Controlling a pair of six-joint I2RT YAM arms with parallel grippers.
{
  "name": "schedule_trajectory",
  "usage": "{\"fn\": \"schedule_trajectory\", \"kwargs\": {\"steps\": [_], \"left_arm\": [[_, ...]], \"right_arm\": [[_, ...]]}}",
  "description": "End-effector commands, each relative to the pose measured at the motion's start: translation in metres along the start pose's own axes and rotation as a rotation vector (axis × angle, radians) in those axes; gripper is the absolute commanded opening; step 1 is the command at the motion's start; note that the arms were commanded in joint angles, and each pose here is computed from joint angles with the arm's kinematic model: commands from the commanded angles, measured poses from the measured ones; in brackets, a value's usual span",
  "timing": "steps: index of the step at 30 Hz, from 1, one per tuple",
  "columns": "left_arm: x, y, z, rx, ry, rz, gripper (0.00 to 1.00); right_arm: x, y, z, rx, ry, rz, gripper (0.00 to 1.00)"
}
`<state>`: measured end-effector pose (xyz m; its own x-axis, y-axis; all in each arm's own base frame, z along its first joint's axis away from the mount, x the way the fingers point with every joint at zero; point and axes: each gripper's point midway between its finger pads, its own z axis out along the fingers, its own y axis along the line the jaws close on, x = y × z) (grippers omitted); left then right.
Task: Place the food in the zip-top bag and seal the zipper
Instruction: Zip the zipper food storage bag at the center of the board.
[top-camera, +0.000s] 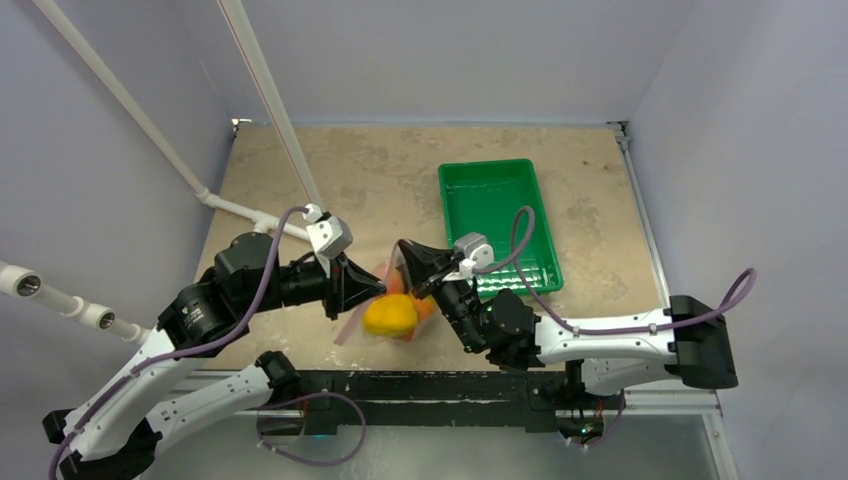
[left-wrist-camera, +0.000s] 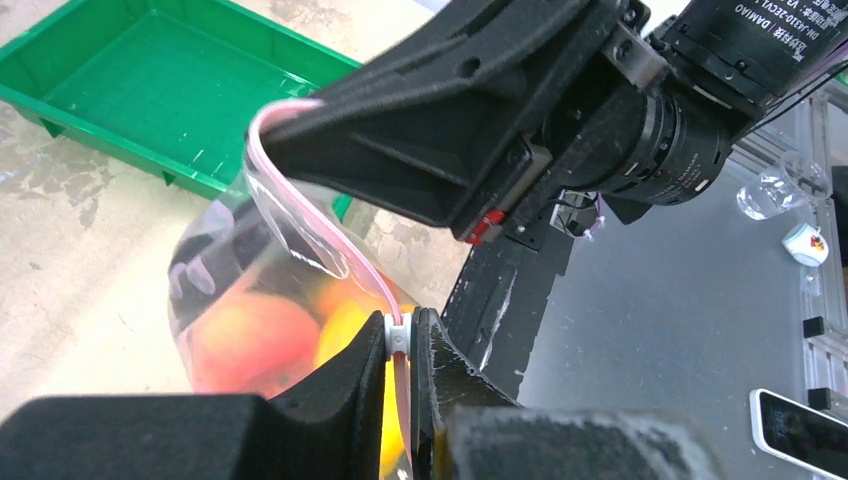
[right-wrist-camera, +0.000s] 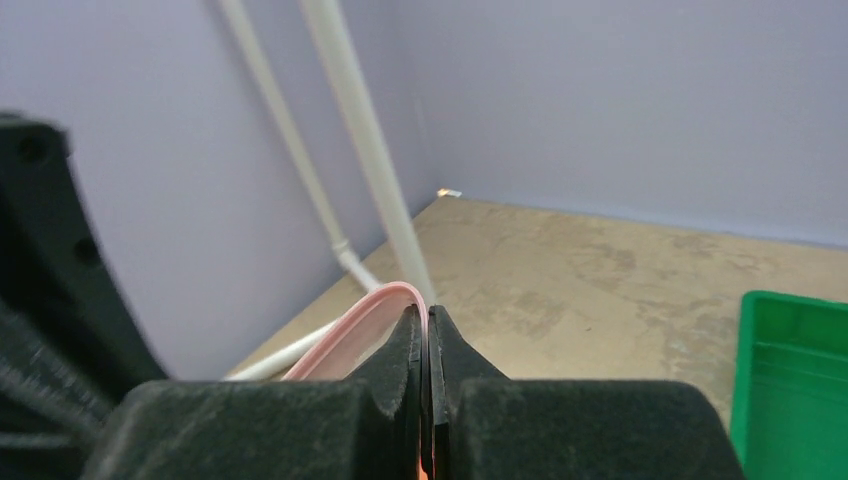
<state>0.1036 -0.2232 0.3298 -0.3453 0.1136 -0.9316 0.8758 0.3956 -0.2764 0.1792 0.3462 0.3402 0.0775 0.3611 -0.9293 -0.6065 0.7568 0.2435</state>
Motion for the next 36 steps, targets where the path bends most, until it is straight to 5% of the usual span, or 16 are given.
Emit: {"fn": "schedule_trajectory", "kwargs": {"steps": [1,16,36], "left_arm": [[0.004,-0.017,-0.006,0.071,0.013,-0.054,0.00],[0.011,-0.015,-0.021,0.028,0.025,-0.079,0.00],[0.024,-0.011,-0.048,-0.047,0.036,-0.115,0.00]], "right_arm": [[-0.047,-0.056,0.002,0.323,-0.185,0.116,0.00],[-0.067,-0.103,-0.013,0.675,-0.352,-0.083,0.00],[-0.102,-0.113,0.009,0.692,-0.436,-0.105,0.00]]}}
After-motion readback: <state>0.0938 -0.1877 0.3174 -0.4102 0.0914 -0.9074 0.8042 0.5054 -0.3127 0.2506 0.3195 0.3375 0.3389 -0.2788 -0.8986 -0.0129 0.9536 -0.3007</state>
